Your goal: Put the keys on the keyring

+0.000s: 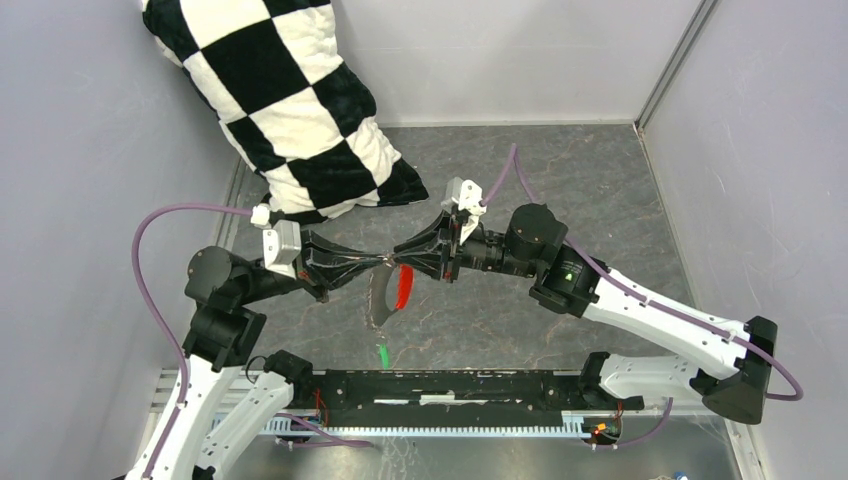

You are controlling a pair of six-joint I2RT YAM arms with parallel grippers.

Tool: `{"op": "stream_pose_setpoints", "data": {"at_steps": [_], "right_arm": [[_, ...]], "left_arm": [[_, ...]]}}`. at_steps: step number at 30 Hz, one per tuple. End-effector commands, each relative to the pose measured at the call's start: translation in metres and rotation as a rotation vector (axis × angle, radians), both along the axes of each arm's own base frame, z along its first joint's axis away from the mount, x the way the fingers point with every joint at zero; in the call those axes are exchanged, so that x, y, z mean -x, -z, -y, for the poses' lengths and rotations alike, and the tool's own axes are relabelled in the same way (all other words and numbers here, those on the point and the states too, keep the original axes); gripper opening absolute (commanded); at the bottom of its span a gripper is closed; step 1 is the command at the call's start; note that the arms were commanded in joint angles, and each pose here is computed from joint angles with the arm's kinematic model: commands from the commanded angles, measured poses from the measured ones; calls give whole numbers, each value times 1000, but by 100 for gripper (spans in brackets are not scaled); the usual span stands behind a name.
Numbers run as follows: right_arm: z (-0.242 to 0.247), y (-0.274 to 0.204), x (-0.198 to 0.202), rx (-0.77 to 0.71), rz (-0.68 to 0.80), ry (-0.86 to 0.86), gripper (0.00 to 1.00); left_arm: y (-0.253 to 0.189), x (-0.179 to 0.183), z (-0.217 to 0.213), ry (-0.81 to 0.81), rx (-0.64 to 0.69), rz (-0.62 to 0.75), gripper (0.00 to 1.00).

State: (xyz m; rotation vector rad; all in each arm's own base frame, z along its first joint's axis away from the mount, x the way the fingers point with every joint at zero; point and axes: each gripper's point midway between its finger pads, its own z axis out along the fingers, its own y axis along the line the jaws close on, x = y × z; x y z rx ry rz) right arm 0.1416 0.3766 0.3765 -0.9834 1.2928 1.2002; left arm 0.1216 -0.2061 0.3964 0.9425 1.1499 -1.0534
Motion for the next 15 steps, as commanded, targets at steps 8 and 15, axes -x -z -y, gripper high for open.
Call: {"op": "stream_pose_setpoints", "data": {"at_steps": [8,15], "right_arm": [[33,-59,14,3,247,3,32],[13,-53,34,-19,207,-164,30]], "left_arm": [[-10,1,-2,-14,38,23,2],[-12,0,-1,-14,47,15,2]]}}
